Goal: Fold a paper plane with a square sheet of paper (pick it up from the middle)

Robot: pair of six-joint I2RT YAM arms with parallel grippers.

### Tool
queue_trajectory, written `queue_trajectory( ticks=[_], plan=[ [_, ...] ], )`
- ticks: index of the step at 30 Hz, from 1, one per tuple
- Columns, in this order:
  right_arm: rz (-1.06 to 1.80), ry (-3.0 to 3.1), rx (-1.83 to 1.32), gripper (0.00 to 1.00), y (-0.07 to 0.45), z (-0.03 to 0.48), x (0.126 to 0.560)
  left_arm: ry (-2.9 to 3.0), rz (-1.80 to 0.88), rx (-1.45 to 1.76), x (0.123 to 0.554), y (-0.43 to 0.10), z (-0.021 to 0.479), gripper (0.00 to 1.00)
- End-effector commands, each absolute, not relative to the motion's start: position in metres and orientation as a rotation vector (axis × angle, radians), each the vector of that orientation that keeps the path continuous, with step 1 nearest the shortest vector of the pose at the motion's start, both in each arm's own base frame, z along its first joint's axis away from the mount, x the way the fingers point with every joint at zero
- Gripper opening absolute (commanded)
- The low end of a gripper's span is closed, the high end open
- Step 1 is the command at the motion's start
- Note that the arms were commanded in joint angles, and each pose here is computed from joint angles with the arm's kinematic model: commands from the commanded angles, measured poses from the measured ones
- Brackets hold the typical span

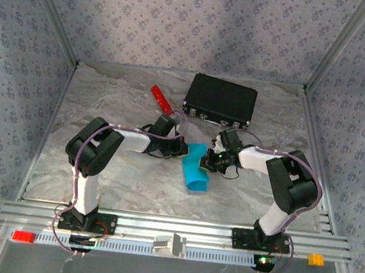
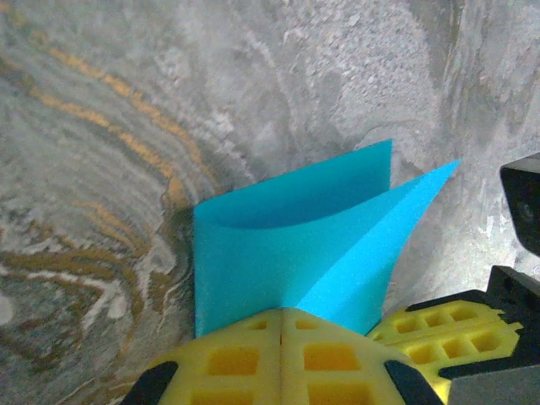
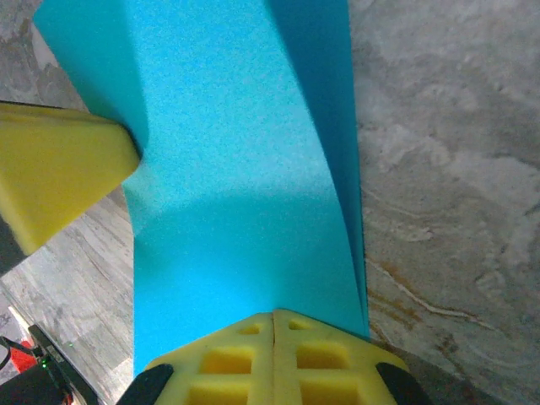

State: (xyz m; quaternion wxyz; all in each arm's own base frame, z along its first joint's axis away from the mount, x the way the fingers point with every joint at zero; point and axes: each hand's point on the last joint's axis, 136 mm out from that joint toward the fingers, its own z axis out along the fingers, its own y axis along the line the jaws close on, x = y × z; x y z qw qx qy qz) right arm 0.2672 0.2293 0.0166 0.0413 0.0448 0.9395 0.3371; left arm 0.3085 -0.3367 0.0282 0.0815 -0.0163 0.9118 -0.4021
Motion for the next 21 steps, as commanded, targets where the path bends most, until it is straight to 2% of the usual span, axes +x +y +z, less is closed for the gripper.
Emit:
queue_trajectory(
  ticks=[1,14,21],
  plan=[
    [0.793,3.029,0.266,0.0,0.198,-0.021,0.242,2.715,-1.193,-0.015,0.316,-0.338,0.037,0.05],
    [0.789,3.036,0.266,0.0,0.197,-0.023,0.239,2.78,-1.085,-0.096,0.326,-0.326,0.003,0.05],
    [0.782,3.038,0.263,0.0,0.196,-0.023,0.238,2.763,-1.016,-0.199,0.345,-0.316,0.008,0.04]
  ],
)
